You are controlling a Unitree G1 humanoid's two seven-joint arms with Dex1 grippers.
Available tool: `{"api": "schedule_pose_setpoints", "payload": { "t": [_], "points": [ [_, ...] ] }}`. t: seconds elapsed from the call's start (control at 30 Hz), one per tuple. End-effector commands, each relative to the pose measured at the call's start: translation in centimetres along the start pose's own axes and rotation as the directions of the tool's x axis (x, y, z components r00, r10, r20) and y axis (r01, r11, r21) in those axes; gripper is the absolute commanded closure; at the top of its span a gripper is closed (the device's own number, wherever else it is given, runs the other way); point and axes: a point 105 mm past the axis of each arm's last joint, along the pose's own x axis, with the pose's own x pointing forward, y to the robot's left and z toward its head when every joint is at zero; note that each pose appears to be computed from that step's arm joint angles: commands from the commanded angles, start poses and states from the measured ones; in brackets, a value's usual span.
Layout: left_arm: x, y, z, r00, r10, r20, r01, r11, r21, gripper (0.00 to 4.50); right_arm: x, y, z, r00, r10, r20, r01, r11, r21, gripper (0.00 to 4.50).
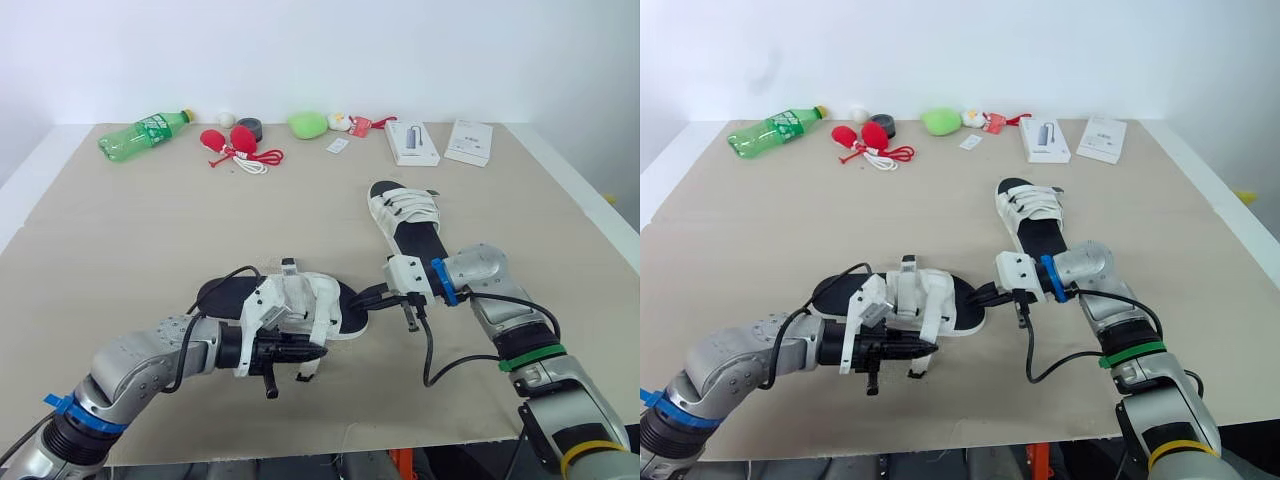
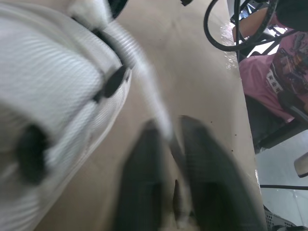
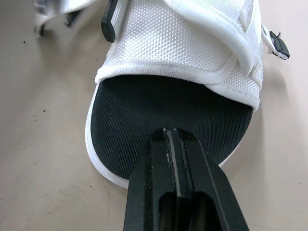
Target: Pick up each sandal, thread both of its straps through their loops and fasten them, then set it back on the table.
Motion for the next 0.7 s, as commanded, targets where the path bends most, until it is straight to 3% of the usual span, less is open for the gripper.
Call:
{"api": "schedule_pose_setpoints", "payload": {
  "t": [0.03,0.17,0.33,0.57,0.7],
  "points": [
    [-0.8,-1.0,1.9,0.997,-0.061,0.047,0.061,0.998,0.018,4.44,0.4,1.2,-1.1,0.998,0.050,-0.041,-0.048,0.998,0.034,4.50],
    [-2.6,-1.0,5.5,0.975,-0.147,0.164,0.163,0.983,-0.089,4.44,0.4,1.1,-1.2,0.998,0.047,-0.041,-0.045,0.998,0.032,4.50],
    [-2.8,2.1,9.7,0.956,-0.050,0.290,0.102,0.981,-0.166,4.44,0.5,1.0,-1.1,0.998,0.044,-0.038,-0.042,0.999,0.029,4.50],
    [-0.6,4.1,9.6,0.984,-0.005,0.179,0.046,0.973,-0.226,4.44,0.4,1.1,-1.3,0.998,0.044,-0.044,-0.043,0.999,0.028,4.50],
    [0.2,3.3,9.5,0.986,-0.073,0.150,0.106,0.968,-0.229,4.44,0.3,1.2,-1.3,0.998,0.042,-0.045,-0.041,0.999,0.027,4.50]
  ]
}}
